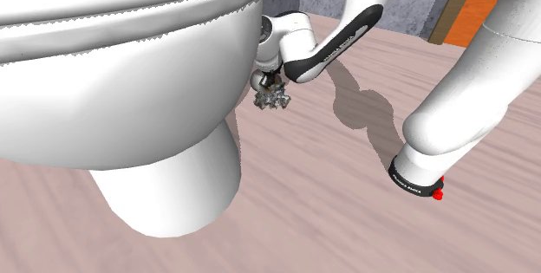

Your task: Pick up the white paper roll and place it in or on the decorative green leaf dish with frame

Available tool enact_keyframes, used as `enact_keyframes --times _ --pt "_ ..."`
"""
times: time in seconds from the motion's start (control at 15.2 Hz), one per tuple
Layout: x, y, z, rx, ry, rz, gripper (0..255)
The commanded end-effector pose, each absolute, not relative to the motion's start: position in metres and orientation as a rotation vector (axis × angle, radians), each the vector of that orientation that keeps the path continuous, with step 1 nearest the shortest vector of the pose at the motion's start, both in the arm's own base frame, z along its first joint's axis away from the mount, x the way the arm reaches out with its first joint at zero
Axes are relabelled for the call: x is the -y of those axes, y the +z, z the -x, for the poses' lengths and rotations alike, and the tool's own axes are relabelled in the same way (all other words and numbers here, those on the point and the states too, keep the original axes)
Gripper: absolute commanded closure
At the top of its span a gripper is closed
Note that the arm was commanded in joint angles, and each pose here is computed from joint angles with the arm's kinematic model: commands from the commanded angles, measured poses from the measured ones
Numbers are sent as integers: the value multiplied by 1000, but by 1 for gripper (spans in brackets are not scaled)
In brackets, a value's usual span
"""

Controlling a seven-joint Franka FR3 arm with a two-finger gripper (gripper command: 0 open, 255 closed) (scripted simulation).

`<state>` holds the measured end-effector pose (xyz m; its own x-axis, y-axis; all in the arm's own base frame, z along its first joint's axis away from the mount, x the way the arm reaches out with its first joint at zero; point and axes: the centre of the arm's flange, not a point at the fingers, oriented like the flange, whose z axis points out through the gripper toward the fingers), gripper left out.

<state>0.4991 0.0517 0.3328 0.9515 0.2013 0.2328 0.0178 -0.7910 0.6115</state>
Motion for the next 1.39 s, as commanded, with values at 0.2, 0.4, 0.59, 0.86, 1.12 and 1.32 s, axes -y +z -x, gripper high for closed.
enact_keyframes --times 0.2,0.4,0.59,0.86,1.12,1.32 --pt "-52 332 -499 -157 378 -2463 255" --pt "-52 337 -499 -157 378 -2463 255" --pt "-52 353 -499 -157 378 -2463 255" --pt "-52 374 -499 -157 378 -2463 255" --pt "-52 395 -499 -157 378 -2463 255" --pt "-52 411 -499 -157 378 -2463 255"
